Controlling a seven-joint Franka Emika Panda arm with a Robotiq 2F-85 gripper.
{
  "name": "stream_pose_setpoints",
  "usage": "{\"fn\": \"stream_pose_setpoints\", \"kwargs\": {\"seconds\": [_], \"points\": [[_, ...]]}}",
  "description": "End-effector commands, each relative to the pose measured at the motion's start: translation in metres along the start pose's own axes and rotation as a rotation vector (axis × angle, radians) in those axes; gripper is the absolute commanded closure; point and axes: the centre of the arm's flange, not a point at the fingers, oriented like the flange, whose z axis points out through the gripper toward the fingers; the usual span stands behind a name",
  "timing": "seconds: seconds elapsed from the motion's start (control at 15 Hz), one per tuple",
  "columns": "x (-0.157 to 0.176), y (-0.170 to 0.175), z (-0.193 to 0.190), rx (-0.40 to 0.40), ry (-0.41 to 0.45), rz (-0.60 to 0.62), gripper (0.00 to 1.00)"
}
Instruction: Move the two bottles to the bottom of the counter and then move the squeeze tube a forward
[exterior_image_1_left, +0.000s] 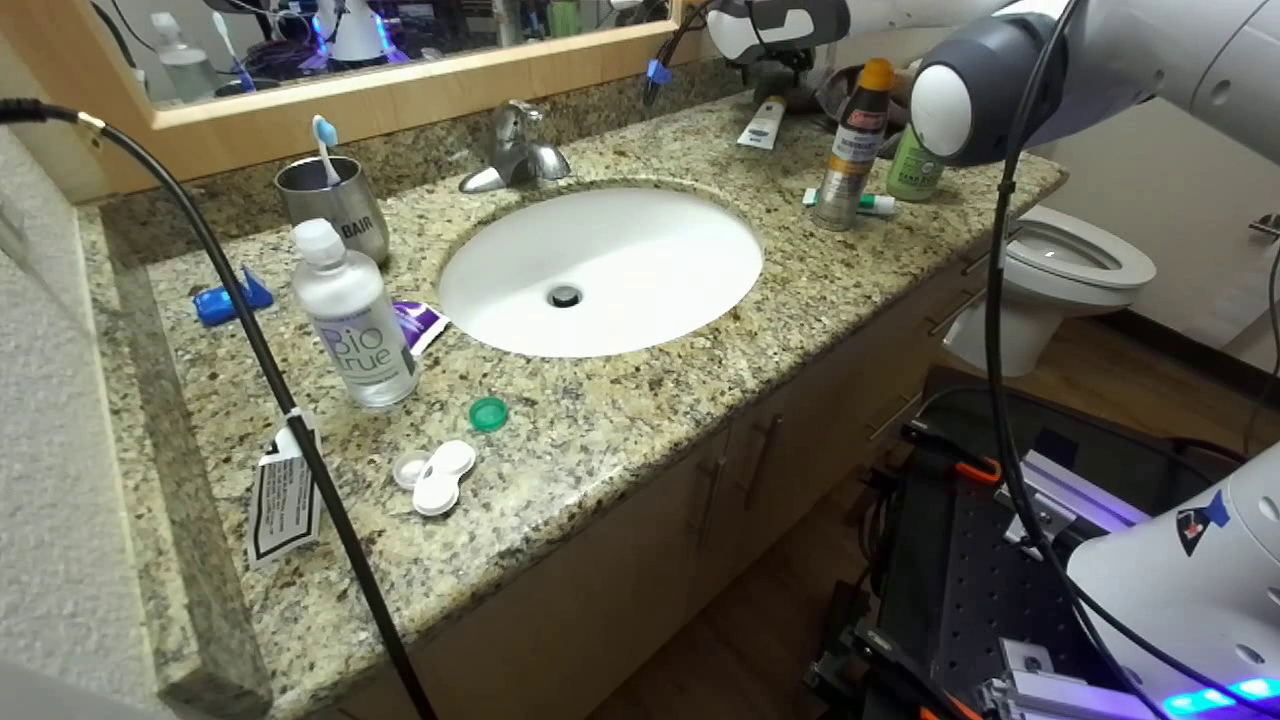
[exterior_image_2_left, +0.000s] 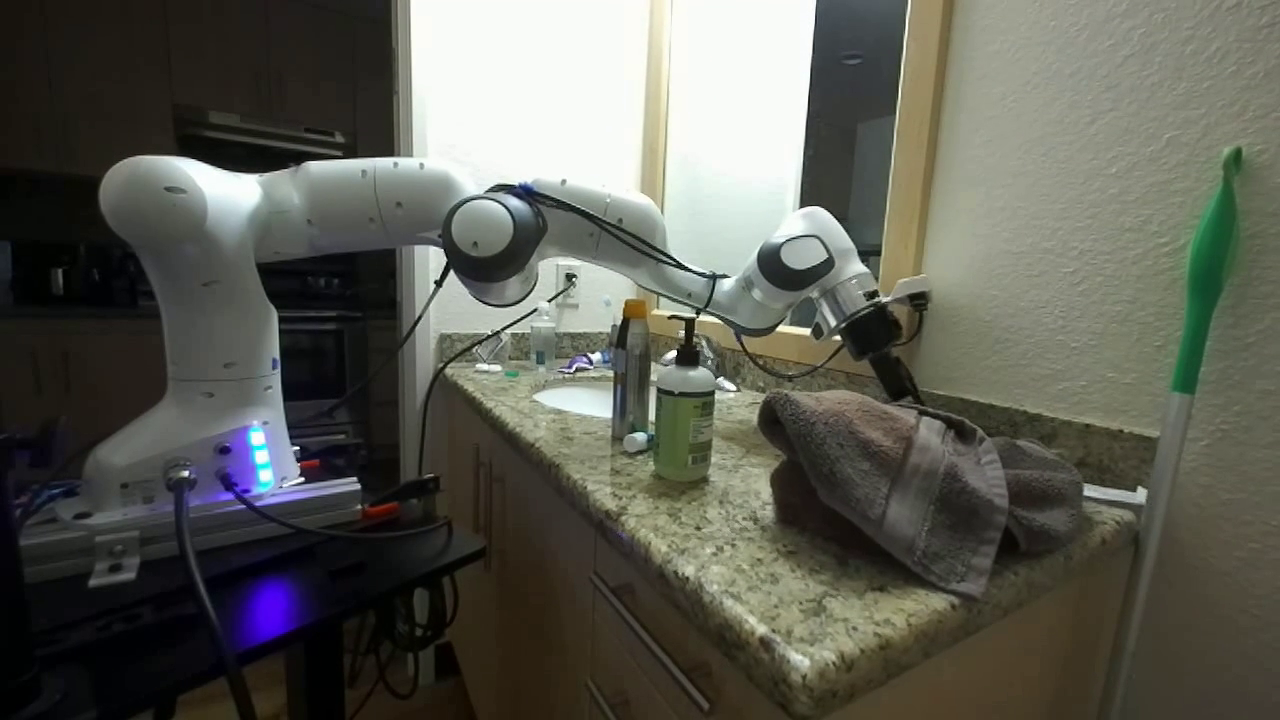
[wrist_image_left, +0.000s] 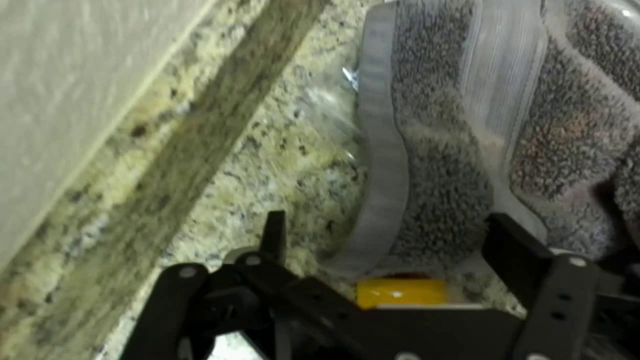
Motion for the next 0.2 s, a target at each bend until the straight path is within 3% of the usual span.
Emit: {"fn": "stream_pose_setpoints", "kwargs": {"seconds": [0.0,0.13], "points": [[-0.0051,-0.0007,-0.0015,-0.026,-0.031,0.017,0.0],[-0.0062,-0.0027,0.0005,-0.029,-0.036,0.022,0.0]]}}
